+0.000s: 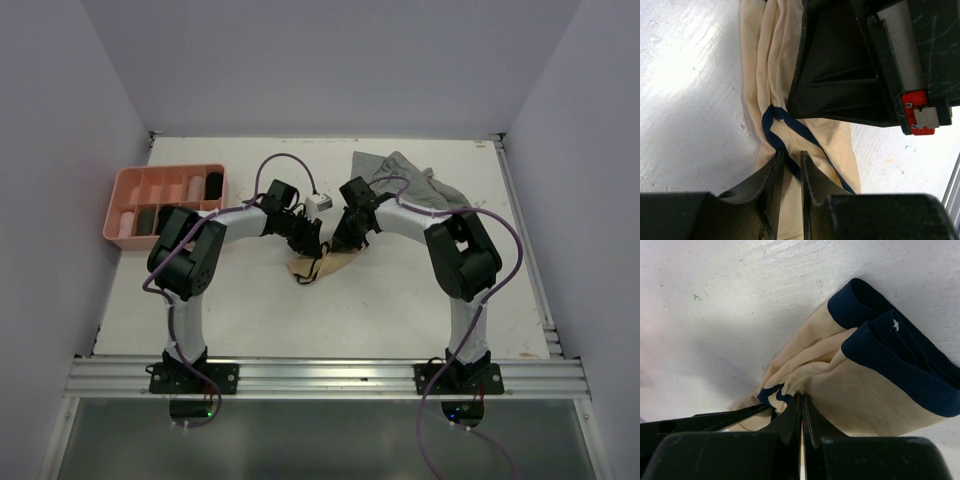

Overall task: Roll the underwear
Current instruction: Fold the underwear

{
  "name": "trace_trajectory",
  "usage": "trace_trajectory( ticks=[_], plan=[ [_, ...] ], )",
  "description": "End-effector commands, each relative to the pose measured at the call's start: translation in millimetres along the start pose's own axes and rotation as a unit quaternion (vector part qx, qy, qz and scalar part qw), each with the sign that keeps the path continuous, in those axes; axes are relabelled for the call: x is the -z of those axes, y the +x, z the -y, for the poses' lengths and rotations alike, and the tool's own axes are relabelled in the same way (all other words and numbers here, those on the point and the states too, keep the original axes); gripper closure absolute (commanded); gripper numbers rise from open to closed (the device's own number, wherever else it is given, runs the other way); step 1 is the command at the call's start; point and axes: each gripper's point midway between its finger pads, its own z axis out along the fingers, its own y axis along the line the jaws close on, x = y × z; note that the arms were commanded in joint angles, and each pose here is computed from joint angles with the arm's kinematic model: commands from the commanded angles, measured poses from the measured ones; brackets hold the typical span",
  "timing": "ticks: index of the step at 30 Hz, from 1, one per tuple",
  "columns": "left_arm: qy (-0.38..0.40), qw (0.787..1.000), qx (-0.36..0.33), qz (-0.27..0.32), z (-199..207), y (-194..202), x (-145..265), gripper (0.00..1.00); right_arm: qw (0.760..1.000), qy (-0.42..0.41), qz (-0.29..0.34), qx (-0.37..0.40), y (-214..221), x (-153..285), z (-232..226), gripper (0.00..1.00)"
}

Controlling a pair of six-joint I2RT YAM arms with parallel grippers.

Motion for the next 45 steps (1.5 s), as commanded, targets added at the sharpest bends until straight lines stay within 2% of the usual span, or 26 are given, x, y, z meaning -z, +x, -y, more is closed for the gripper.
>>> trace_trajectory(
  ticks=[1, 14, 21, 26, 34, 39, 42, 45],
  plan=[
    [-0.017, 0.998, 0.023, -0.054, -2.0, 36.0, -5.1, 0.76, 0.999, -0.035, 0.031, 0.001, -12.7, 21.0, -24.1, 1.00],
    [-0.018, 0.998, 0.019, -0.059, -1.8, 40.2, -3.8, 0.76, 0.995, -0.087, 0.050, -0.017, -19.6, 26.8, -44.6, 1.00],
    [-0.022, 0.998, 0.015, -0.053, -2.4, 35.5, -2.4, 0.76, 0.996, -0.076, 0.045, -0.019, -20.9, 12.7, -38.2, 1.00],
    [-0.036, 0.999, 0.006, -0.033, -2.9, 23.5, 9.3, 0.71, 0.998, -0.046, 0.034, -0.024, -13.2, -11.1, -15.7, 1.00],
    [-0.082, 0.995, -0.043, 0.042, 4.5, -25.8, 54.0, 0.59, 0.999, -0.023, 0.028, -0.028, -6.8, -24.6, 3.2, 1.00],
    [-0.023, 0.994, -0.079, 0.076, 37.0, -46.2, 68.6, 0.60, 0.999, -0.024, 0.030, -0.033, -8.0, -22.4, 1.3, 0.97],
    [0.051, 0.993, -0.074, 0.077, 65.5, -45.9, 62.4, 0.66, 0.998, -0.029, 0.034, -0.036, -9.7, -18.9, -2.1, 0.91],
    [0.091, 0.992, -0.053, 0.073, 79.4, -37.5, 48.4, 0.73, 0.998, -0.035, 0.038, -0.036, -12.9, -16.9, -6.4, 0.86]
  ],
)
